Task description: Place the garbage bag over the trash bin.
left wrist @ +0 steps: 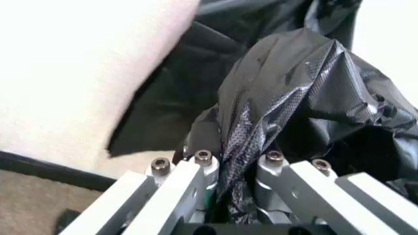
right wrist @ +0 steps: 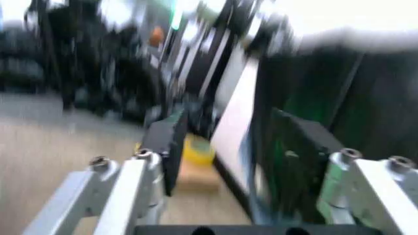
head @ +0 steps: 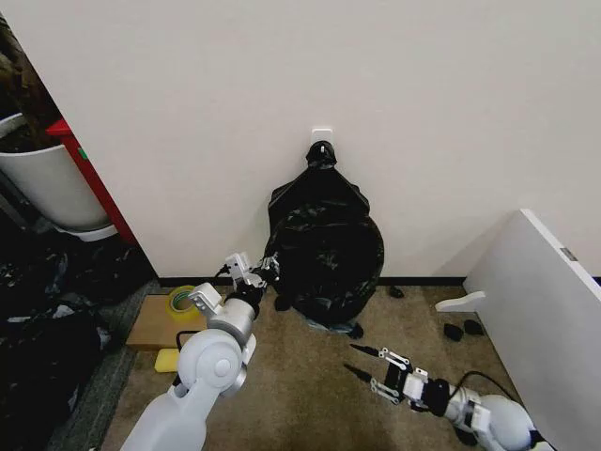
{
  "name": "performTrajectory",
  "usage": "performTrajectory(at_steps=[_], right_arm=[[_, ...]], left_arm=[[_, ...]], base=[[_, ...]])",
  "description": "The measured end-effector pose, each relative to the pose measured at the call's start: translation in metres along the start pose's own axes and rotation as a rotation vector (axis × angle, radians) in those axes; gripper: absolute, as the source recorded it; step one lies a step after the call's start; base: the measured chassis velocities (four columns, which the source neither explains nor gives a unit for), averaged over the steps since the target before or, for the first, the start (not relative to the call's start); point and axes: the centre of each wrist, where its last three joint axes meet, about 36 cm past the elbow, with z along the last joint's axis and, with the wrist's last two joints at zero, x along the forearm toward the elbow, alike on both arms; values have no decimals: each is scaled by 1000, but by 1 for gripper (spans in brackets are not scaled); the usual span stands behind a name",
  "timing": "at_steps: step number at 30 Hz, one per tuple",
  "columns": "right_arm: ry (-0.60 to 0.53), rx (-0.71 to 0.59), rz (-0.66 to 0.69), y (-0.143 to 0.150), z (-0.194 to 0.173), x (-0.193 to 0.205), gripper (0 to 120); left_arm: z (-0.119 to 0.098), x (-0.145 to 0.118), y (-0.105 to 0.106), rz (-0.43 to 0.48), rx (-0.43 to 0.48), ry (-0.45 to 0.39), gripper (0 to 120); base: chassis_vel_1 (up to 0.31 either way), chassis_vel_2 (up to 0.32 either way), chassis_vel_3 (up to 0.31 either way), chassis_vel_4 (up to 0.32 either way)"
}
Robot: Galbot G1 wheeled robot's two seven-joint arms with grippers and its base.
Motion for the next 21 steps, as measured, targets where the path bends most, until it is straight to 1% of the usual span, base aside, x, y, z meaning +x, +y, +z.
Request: performTrajectory(at_steps=[1, 2, 3, 4, 5, 6, 7, 8, 9, 11, 12, 13, 14, 15, 16, 17, 18, 19, 21], right_arm=[[0, 0, 0, 0, 0, 0, 53], [-38, 0, 34, 0, -9, -8, 58], [-77, -6, 98, 0, -23, -22, 64], [-77, -6, 98, 0, -23, -22, 64], [-98, -23, 167, 1, -38, -36, 68], [-94, -33, 227, 3, -51, -48, 73], [-54, -39, 305, 9, -71, -67, 79], [-54, -39, 305, 9, -71, -67, 79], [9, -64, 382, 17, -91, -83, 85], [129, -152, 553, 34, -122, -110, 93], [129, -152, 553, 34, -122, -110, 93], [158, -188, 602, 38, -132, -118, 96], [197, -265, 679, 46, -150, -133, 98], [223, -331, 723, 50, -162, -143, 95], [223, -331, 723, 50, -162, -143, 95], [252, -428, 760, 54, -177, -155, 89], [279, -483, 774, 54, -185, -161, 84], [279, -483, 774, 54, -185, -161, 84], [342, -581, 804, 51, -195, -169, 74]], left_arm=[[0, 0, 0, 0, 0, 0, 4], [4, 0, 2, -1, -16, -8, 4], [10, 1, 5, -2, -38, -14, 4], [10, 1, 5, -2, -38, -14, 4], [17, 3, 8, 0, -59, -24, 4], [22, 4, 9, 0, -73, -38, 4], [29, 5, 11, -1, -98, -70, 4], [29, 5, 11, -1, -98, -70, 4], [36, 8, 11, 0, -120, -98, 4], [48, 12, 13, 22, -175, -151, 4], [48, 12, 13, 22, -175, -151, 4], [52, 13, 14, 35, -198, -170, 4], [58, 14, 15, 56, -227, -192, 4], [62, 16, 15, 71, -242, -204, 4], [62, 16, 15, 71, -242, -204, 4], [67, 18, 16, 96, -260, -216, 4], [69, 19, 16, 112, -271, -228, 4], [69, 19, 16, 112, -271, -228, 4], [75, 19, 19, 150, -296, -266, 4]], base=[[0, 0, 0, 0], [0, 0, 0, 0], [0, 0, 0, 0], [0, 0, 0, 0], [0, 0, 0, 0], [0, 0, 0, 0], [0, 0, 0, 0], [0, 0, 0, 0], [0, 0, 0, 0], [0, 0, 0, 0], [0, 0, 0, 0], [0, 0, 0, 0], [0, 0, 0, 0], [0, 0, 0, 0], [0, 0, 0, 0], [0, 0, 0, 0], [0, 0, 0, 0], [0, 0, 0, 0], [0, 0, 0, 0]])
